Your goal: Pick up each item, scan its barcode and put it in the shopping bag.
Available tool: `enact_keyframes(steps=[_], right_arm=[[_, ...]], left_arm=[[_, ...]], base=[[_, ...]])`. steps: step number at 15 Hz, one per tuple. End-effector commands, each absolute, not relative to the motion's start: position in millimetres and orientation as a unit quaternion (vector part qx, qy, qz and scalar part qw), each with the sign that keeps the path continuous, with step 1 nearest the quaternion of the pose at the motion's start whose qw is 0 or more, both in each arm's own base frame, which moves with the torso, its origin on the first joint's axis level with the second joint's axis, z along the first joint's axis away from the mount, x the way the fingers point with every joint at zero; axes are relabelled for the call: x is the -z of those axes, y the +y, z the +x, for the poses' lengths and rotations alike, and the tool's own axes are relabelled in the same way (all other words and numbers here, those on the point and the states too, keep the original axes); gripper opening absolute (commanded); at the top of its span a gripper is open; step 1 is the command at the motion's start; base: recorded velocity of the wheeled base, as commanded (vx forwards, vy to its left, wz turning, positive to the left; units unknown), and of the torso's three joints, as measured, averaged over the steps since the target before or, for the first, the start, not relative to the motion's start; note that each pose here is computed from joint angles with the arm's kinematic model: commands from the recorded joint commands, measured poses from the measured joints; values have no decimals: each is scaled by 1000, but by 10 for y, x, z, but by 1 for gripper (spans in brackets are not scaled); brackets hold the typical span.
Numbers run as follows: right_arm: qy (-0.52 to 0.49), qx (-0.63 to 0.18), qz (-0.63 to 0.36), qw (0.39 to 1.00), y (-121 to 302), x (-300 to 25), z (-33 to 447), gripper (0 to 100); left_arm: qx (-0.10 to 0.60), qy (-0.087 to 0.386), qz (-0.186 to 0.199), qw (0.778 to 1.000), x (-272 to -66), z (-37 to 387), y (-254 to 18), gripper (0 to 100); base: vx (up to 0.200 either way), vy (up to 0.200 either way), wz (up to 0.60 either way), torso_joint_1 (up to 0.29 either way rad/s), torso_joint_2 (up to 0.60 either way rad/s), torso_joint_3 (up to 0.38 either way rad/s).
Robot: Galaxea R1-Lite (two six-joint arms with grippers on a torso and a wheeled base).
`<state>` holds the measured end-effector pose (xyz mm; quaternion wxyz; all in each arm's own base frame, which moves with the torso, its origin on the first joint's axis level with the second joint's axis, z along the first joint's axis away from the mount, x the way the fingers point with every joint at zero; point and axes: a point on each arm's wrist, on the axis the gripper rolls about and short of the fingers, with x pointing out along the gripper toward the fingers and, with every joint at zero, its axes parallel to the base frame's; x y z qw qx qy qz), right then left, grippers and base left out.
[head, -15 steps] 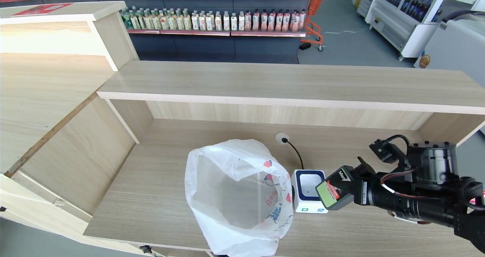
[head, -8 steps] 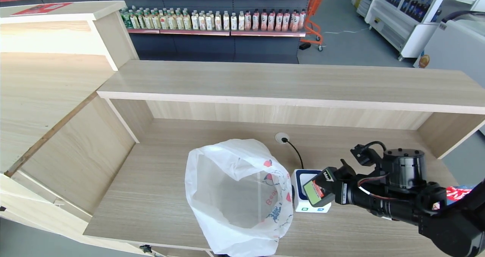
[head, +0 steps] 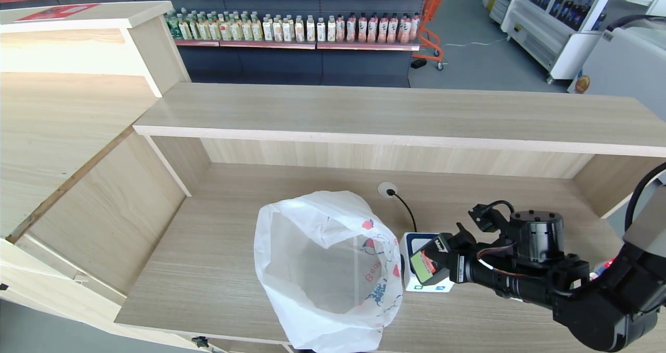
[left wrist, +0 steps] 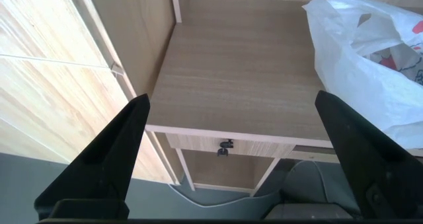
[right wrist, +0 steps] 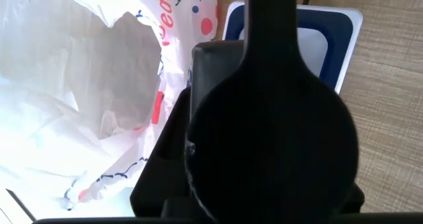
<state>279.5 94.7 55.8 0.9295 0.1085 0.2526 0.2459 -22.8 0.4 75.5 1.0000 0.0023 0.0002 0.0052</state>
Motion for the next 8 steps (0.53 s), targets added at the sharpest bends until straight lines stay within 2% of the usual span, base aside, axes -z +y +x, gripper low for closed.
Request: enact_keyframes(steps=[1, 8], right_arm=[[254, -248, 108, 929, 976, -531, 2841, 0], [252, -246, 110, 929, 1002, -485, 2938, 0]], left_arm=[[-5, 0, 2, 1000, -755, -228, 4, 100], [-5, 0, 2, 1000, -755, -228, 4, 100]], base=[[0, 0, 0, 0, 0, 0], [0, 0, 0, 0, 0, 0]])
